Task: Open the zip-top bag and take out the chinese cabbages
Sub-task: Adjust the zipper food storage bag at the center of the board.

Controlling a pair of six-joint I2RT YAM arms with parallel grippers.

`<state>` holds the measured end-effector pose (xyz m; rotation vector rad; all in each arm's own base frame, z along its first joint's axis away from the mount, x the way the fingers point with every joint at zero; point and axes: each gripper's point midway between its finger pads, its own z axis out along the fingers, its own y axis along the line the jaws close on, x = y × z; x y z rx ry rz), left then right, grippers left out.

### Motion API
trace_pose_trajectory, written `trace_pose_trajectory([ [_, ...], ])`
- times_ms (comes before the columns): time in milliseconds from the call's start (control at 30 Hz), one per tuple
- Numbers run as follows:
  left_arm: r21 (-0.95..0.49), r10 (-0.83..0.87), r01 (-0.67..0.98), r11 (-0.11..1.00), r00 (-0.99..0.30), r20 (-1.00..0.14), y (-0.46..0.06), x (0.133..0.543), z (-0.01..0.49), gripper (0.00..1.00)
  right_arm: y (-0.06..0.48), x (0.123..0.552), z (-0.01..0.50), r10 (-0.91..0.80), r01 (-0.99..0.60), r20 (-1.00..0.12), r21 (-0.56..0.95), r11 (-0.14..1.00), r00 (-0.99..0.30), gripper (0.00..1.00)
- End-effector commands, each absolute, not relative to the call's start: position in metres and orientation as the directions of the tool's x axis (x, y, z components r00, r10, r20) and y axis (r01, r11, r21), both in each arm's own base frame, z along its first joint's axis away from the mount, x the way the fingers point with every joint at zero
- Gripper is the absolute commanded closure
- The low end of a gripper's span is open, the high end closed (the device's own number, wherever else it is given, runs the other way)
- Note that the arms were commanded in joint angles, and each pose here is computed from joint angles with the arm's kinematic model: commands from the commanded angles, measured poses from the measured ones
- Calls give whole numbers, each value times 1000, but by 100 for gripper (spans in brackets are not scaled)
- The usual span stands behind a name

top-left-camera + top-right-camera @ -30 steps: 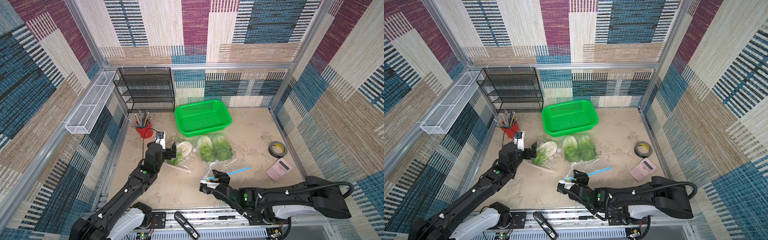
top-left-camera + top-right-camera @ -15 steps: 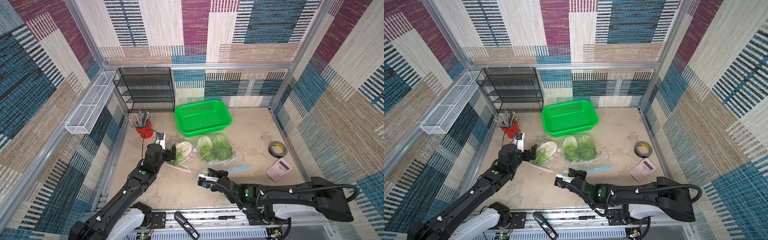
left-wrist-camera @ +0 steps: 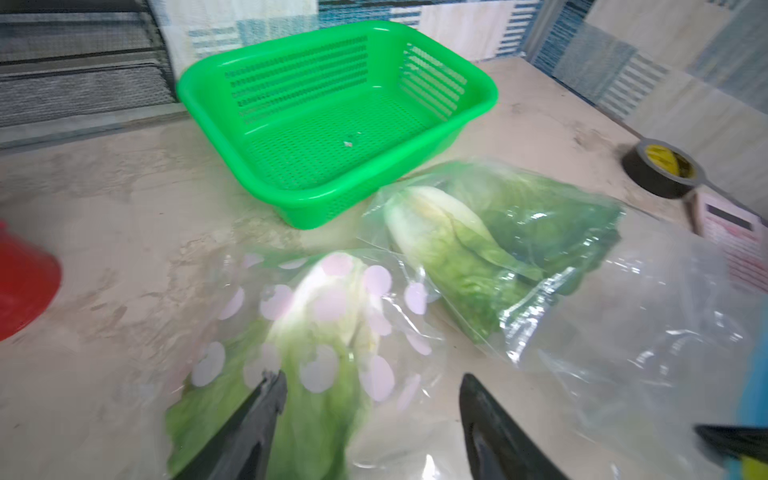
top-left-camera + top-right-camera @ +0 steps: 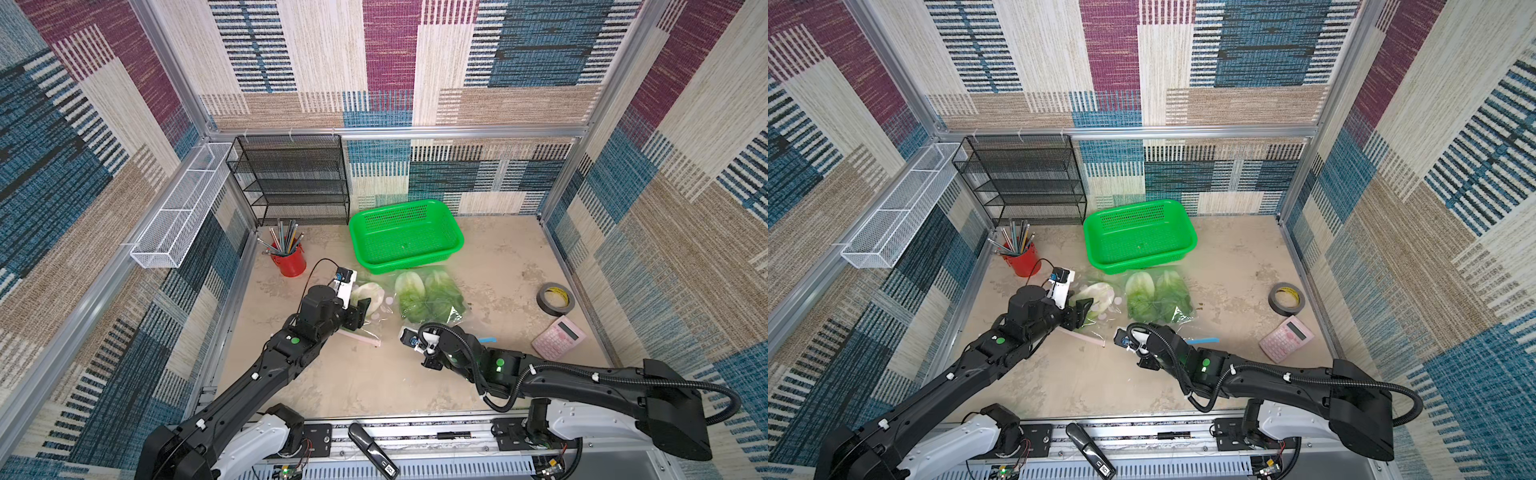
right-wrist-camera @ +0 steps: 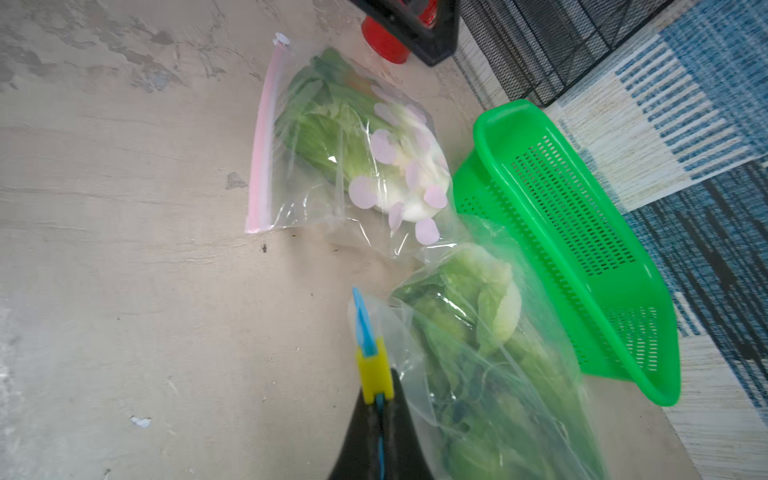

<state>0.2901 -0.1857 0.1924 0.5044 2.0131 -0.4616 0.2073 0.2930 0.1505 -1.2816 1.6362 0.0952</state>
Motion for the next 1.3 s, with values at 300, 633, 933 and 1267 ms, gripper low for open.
trace_pose_trajectory([
  [300,-142,221,852,503,-286,-932,-256,230,203,32,285,224,190,-499,-818,-866,-293,495,8,96],
  [633,-101,236,913,396,-208,-949,-294,232,218,26,280,227,199,-443,-852,-896,-226,473,-9,96],
  [933,-66,240,936,346,-156,-958,-313,243,224,40,277,226,200,-437,-867,-899,-201,456,-21,95],
  [1267,-44,253,949,313,-128,-959,-319,244,221,58,273,232,203,-427,-866,-904,-189,464,-31,95],
])
